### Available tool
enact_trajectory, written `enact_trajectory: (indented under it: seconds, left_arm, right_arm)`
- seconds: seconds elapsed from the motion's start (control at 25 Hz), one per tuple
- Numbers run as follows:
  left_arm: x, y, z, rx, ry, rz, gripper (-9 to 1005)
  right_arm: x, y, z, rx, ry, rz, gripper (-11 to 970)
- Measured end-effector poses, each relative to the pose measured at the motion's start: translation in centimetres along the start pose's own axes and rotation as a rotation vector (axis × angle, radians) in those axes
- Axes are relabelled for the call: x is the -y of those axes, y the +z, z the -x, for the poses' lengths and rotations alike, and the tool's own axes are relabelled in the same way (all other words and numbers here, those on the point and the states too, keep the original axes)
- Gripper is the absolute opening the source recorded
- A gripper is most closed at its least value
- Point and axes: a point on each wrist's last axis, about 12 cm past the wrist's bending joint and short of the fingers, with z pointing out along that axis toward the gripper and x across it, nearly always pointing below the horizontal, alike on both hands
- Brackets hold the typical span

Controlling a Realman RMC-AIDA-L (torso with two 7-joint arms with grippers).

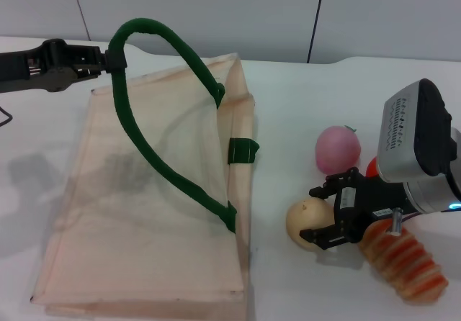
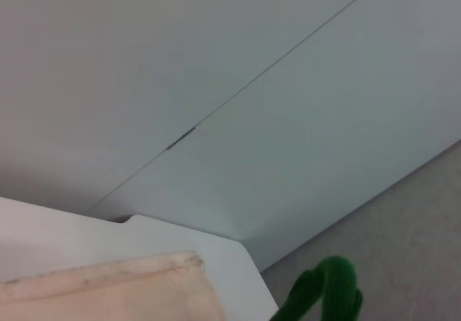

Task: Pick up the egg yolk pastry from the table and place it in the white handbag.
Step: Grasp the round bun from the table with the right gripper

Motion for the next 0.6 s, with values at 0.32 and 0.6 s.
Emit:
enact_trajectory:
  seconds: [0.32,0.6]
  left_arm:
    - [0.03,0.01,0.03,-0.001,-0.003,-0.001,190]
    - [0.05,0.01,0.05,-0.001,-0.003,-0.001,196]
  right_arm:
    - [0.06,-0.07,0.00,-0.011,0.003,-0.006,756]
    - [0.00,-0.13,-0.04,-0.022,0.006,-0.001,728]
